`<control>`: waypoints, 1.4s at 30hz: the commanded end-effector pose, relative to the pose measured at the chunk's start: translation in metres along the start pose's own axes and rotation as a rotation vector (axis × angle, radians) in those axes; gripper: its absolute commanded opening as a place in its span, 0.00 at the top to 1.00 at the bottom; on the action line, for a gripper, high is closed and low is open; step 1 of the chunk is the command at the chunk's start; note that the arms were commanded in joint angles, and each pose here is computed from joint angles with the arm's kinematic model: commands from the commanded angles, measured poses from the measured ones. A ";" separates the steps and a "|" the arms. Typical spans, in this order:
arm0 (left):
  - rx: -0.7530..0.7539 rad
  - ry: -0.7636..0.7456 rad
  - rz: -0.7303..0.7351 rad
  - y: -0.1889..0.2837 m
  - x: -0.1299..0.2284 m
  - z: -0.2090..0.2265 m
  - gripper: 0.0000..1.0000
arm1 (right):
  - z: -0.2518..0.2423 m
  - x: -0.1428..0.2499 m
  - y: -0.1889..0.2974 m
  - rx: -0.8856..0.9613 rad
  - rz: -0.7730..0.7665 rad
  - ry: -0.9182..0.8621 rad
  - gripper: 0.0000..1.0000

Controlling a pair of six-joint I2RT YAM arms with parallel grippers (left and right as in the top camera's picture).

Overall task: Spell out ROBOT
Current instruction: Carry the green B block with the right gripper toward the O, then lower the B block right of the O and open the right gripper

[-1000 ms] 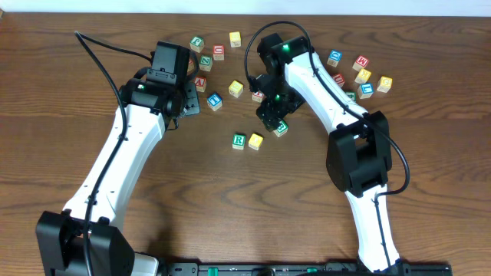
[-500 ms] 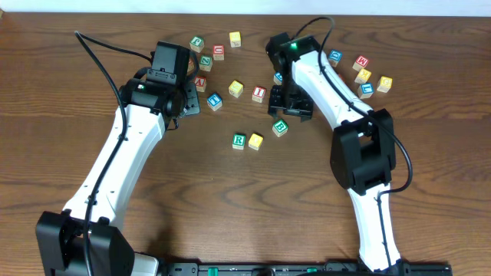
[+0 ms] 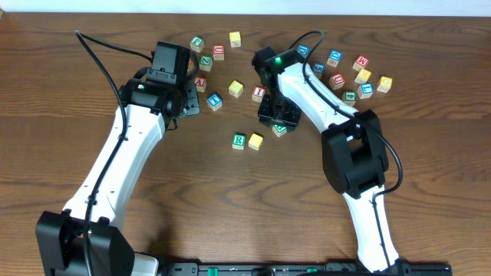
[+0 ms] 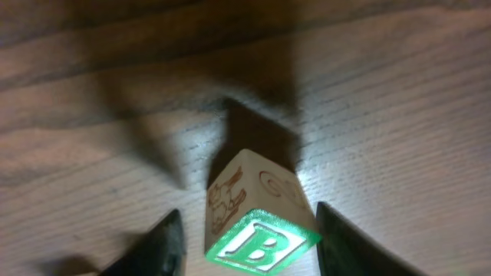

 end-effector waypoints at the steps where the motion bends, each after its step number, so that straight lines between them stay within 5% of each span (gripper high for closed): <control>1: -0.004 -0.002 -0.038 0.010 -0.010 0.002 0.52 | 0.001 0.002 0.006 -0.001 -0.019 0.013 0.64; 7: -0.004 -0.002 -0.038 0.010 -0.010 0.002 0.52 | -0.003 -0.005 0.006 0.027 -0.061 0.122 0.64; 22: -0.004 -0.003 -0.038 0.010 -0.010 0.002 0.52 | 0.007 -0.008 0.006 0.006 -0.075 0.812 0.56; 29: -0.004 -0.002 -0.038 0.010 -0.010 0.002 0.52 | 0.014 -0.006 0.006 -0.032 -0.077 0.961 0.54; 34: -0.004 -0.002 -0.038 0.010 -0.010 0.002 0.52 | 0.016 -0.013 0.014 -0.044 -0.103 0.875 0.41; 38: -0.004 -0.002 -0.038 0.010 -0.010 0.002 0.52 | 0.010 -0.026 0.044 -0.073 -0.136 0.644 0.29; 42: -0.004 -0.002 -0.038 0.010 -0.010 0.002 0.52 | -0.007 -0.026 0.066 -0.087 -0.122 0.321 0.37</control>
Point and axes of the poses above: each gripper's point midway between its finger pads, its own y axis back along the fingers, its own z axis along the line the jaws close on, x = y × z, the point moved 2 cm from there along y, back along the fingers, and after that the axes turned 4 degrees about -y, right-handed, at the moved point
